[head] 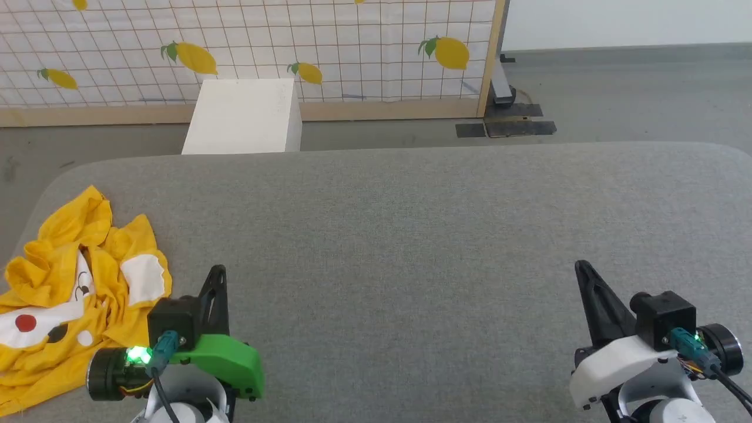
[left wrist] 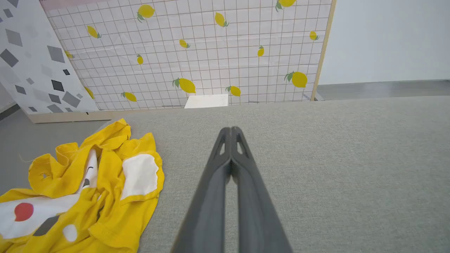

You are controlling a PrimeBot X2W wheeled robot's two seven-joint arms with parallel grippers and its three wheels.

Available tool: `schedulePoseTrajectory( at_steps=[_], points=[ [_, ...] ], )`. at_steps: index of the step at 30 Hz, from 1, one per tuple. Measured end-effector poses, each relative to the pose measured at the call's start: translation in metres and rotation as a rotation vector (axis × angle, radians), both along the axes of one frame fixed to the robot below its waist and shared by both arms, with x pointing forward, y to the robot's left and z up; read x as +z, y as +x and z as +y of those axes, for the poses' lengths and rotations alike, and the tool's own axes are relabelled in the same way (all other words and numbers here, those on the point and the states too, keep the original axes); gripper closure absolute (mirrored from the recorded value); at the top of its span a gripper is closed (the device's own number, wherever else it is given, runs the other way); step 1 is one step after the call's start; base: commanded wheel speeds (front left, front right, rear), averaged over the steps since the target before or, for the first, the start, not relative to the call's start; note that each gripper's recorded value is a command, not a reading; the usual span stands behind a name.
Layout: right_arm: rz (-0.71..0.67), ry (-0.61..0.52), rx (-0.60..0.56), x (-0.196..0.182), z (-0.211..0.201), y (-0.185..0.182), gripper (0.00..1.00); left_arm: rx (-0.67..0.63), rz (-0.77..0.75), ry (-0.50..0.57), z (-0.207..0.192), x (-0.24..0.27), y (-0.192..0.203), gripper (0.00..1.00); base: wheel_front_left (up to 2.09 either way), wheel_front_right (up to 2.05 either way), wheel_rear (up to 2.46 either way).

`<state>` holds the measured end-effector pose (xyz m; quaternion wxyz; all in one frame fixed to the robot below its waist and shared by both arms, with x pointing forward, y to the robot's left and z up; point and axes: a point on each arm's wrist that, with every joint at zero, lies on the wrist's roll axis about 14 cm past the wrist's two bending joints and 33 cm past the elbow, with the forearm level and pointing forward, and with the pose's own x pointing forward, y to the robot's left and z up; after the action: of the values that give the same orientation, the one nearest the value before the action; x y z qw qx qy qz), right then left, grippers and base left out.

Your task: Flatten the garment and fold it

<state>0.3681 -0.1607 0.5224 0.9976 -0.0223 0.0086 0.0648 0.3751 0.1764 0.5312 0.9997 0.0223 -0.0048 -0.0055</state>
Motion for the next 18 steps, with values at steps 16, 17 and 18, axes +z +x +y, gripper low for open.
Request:
schedulePoseTrajectory(
  at_steps=[16, 17, 18],
  points=[
    [0.0, 0.0, 0.0, 0.0, 0.0, 0.0, 1.0, 0.0, 0.0, 0.0, 0.0001, 0.0, 0.0, 1.0, 0.0, 0.0, 0.0],
    [0.0, 0.0, 0.0, 0.0, -0.0001, 0.0, 0.0, -0.001, 0.0, 0.0, -0.0002, 0.0, 0.0, 0.0, 0.0, 0.0, 0.0],
    [0.0, 0.0, -0.001, -0.0001, -0.0002, -0.0001, 0.0, -0.001, 0.0, -0.001, -0.0004, 0.0, 0.0, 0.0, 0.0, 0.0, 0.0]
  ],
)
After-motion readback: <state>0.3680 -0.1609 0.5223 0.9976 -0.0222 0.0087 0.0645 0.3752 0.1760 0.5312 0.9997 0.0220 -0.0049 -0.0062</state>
